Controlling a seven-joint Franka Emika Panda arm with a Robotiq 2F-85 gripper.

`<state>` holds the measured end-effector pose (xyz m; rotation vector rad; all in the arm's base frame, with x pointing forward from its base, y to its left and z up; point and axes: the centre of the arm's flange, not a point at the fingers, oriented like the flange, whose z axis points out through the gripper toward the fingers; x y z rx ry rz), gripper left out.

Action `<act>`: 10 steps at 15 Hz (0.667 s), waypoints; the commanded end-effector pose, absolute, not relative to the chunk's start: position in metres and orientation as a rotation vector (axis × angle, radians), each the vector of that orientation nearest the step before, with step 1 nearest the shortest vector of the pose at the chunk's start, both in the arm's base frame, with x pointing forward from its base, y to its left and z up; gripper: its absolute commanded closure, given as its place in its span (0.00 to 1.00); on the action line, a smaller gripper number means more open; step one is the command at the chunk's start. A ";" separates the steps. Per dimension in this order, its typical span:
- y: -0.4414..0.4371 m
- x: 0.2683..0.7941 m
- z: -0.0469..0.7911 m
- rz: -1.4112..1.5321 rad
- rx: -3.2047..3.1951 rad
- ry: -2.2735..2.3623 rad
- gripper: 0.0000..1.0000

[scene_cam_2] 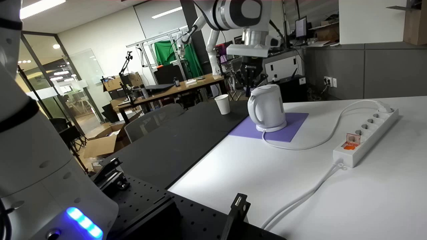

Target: Press the button on the kettle

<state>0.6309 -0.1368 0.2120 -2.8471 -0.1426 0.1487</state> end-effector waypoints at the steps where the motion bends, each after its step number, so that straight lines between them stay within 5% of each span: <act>1: -0.141 0.636 0.210 0.141 -2.861 -0.106 1.00; 10: -0.142 0.637 0.205 0.052 -2.884 -0.103 1.00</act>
